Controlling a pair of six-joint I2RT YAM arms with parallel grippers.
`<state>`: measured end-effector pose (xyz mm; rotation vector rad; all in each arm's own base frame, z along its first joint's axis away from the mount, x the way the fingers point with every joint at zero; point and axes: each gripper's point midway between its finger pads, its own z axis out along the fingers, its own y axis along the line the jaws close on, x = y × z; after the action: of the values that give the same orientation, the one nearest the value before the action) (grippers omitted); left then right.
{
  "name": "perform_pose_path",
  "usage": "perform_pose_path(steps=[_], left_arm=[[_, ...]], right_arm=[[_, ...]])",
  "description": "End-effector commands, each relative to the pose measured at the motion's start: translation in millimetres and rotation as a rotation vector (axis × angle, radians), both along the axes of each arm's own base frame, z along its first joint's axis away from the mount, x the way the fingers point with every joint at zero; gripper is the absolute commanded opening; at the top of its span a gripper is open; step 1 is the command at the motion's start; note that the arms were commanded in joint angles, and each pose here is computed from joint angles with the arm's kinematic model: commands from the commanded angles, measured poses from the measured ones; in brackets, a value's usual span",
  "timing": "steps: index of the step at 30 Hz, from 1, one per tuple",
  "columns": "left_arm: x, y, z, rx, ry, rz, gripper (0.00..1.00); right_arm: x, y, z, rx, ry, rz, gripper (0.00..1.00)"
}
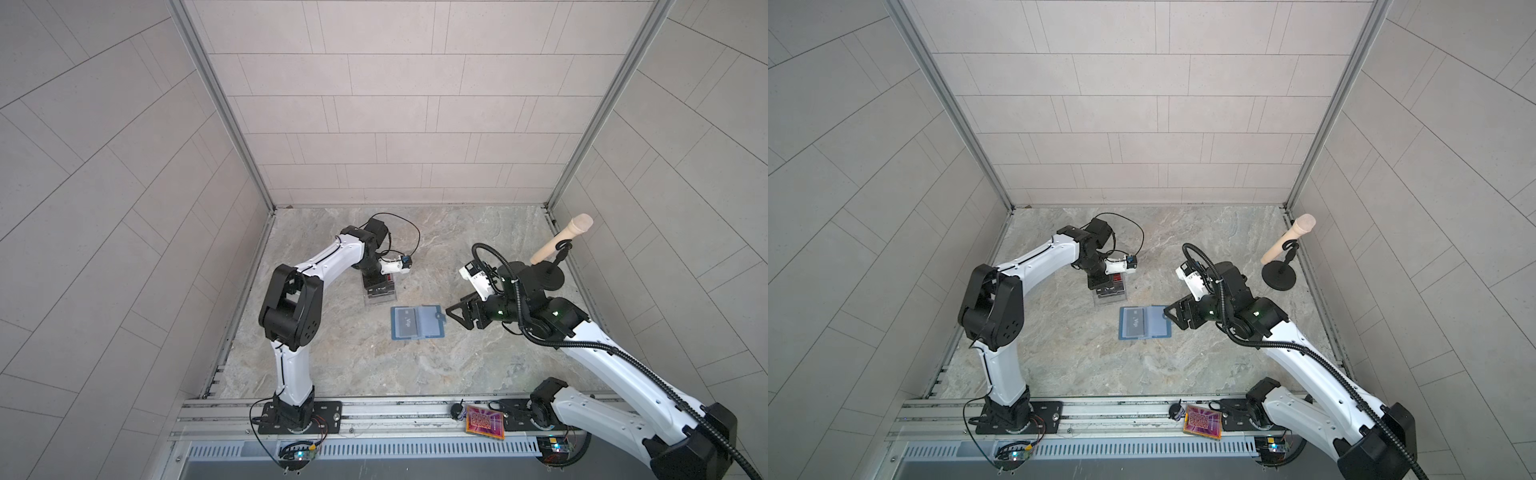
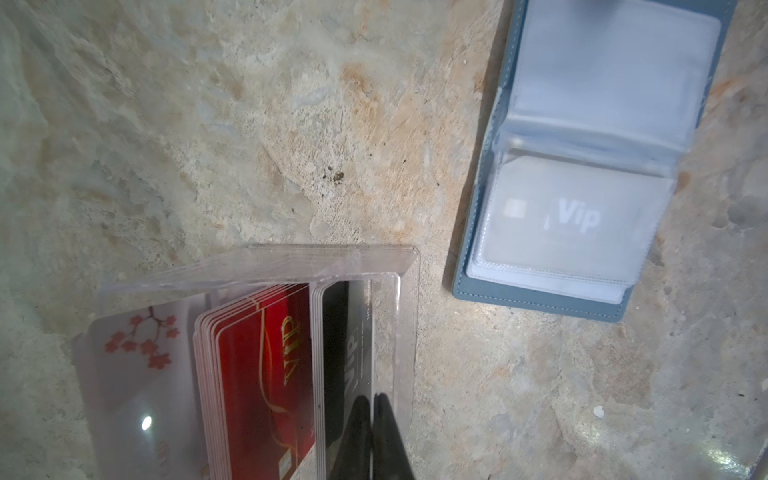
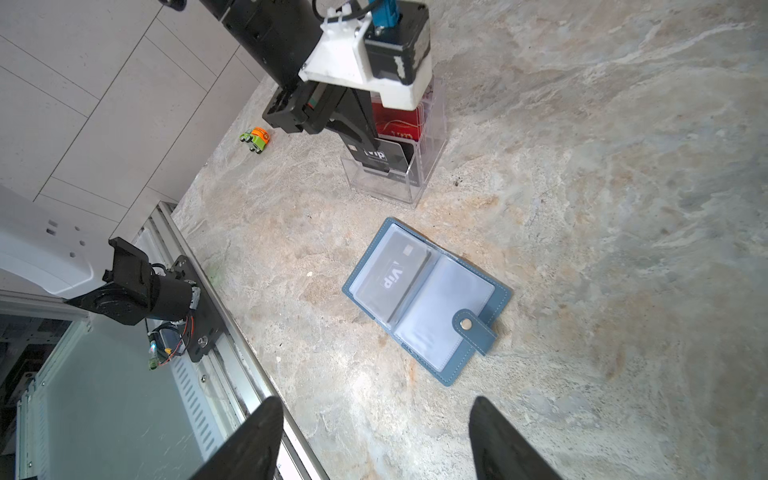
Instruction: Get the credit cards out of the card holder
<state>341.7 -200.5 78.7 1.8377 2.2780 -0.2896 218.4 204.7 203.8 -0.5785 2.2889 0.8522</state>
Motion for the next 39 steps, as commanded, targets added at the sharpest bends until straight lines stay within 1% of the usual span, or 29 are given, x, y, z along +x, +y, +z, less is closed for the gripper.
perform_pose_path(steps=[1, 9, 12, 14, 16, 22, 26, 31, 34, 36, 39], left_arm=[[3.4, -1.9, -1.6, -0.010, 0.020, 0.020, 0.02], [4.1, -3.8, -2.2, -0.019, 0.030, 0.036, 0.05], [5.9, -6.5, 1.6, -0.033, 0.031, 0.051, 0.11], [6.9, -5.2, 1.1, -0.022, 0.035, 0.062, 0.15], [8.1, -4.5, 0.9, -0.015, 0.033, 0.067, 0.17], [12.0, -5.0, 14.3, -0.058, 0.012, 0.101, 0.20], [14.2, -4.0, 35.1, -0.090, -0.044, 0.130, 0.24], [16.1, -4.9, 72.9, -0.174, -0.141, 0.225, 0.29], [12.0, -6.4, 95.4, -0.258, -0.187, 0.304, 0.32], [3.2, -10.1, 109.9, -0.343, -0.193, 0.359, 0.32], [-13.6, -12.9, 121.8, -0.466, -0.191, 0.432, 0.34]], right_arm=[[0.3, -4.8, 8.7, 0.008, -0.028, -0.021, 0.73], [0.6, -6.6, 9.6, 0.010, -0.033, -0.031, 0.73], [0.8, -6.8, 10.2, 0.010, -0.037, -0.032, 0.73], [1.1, -7.3, 10.6, 0.010, -0.038, -0.034, 0.73], [1.1, -7.3, 10.7, 0.009, -0.038, -0.034, 0.73], [0.5, -8.7, 11.4, 0.010, -0.041, -0.040, 0.73], [2.2, -9.4, 8.1, 0.007, -0.032, -0.053, 0.73], [5.9, -6.9, 1.4, 0.016, 0.002, -0.071, 0.73], [10.8, -1.6, -4.0, 0.039, 0.025, -0.081, 0.73], [12.8, 1.2, -8.8, 0.039, 0.059, -0.090, 0.73], [17.8, 4.5, -17.2, 0.030, 0.113, -0.110, 0.73]])
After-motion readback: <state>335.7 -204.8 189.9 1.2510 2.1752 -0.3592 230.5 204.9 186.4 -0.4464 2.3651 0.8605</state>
